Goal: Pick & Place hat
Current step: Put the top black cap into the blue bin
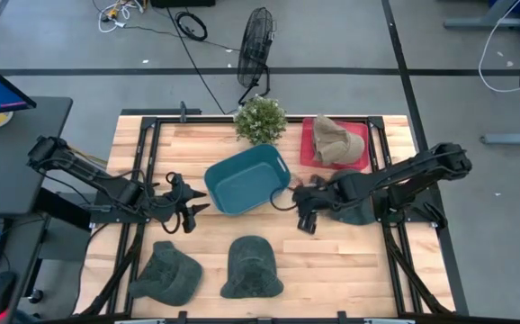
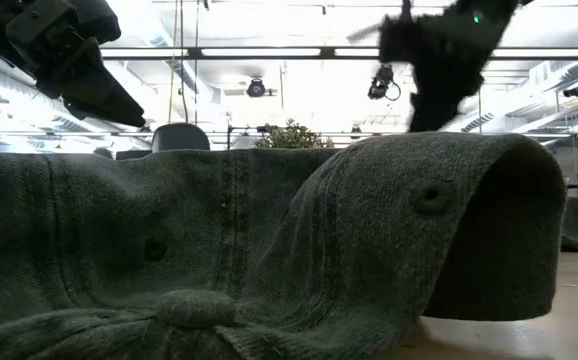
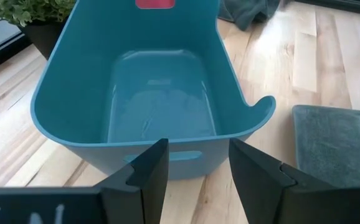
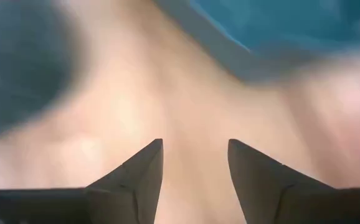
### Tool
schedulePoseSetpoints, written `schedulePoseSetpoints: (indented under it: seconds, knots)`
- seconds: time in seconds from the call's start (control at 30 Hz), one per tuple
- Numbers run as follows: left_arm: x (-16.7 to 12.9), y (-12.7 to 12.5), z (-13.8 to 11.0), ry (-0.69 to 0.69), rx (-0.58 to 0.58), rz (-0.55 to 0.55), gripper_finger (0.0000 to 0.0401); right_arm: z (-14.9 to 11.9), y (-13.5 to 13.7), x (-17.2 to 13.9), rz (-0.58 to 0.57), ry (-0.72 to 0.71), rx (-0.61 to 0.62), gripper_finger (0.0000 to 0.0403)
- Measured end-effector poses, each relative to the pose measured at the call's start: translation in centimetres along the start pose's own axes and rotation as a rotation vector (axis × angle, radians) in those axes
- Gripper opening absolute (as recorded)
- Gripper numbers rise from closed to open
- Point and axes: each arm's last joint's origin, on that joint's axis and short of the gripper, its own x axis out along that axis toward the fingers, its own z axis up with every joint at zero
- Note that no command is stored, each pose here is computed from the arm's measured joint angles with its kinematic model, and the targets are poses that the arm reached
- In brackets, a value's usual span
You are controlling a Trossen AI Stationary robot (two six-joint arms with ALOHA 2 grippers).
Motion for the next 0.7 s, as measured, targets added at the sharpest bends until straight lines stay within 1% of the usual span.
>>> schedulePoseSetpoints:
  seconds: [0.1,0.17,0.23,0.3,0.43,0.5,0.6,0.7]
  knots:
    - [0.0,0.0,0.0,0.001,0.003,0.000,0.0172,-1.2,-1.6,-0.5,-0.157,0.109,0.104,0.0185]
    - [0.0,0.0,0.0,0.001,0.020,0.000,0.0172,-1.9,-2.3,-1.0,-0.215,0.172,0.142,0.0185]
    - [0.0,0.0,0.0,0.002,0.037,0.001,0.0172,-2.6,-2.6,-1.4,-0.245,0.242,0.119,0.0185]
    - [0.0,0.0,0.0,0.002,0.041,0.001,0.0172,-3.4,-2.9,-1.8,-0.279,0.328,0.068,0.0185]
    - [0.0,0.0,0.0,0.002,0.041,0.001,0.0172,-4.8,-3.5,-2.6,-0.308,0.517,0.005,0.0185]
    - [0.0,0.0,0.0,0.002,0.041,0.001,0.0172,-5.2,-3.8,-3.0,-0.330,0.582,-0.040,0.0185]
    - [0.0,0.0,0.0,0.002,0.041,0.001,0.0172,-5.5,-4.0,-3.3,-0.352,0.626,-0.103,0.0185]
    - [0.0,0.0,0.0,0.002,0.041,0.001,0.0172,-5.4,-4.0,-3.2,-0.329,0.622,-0.110,0.0184]
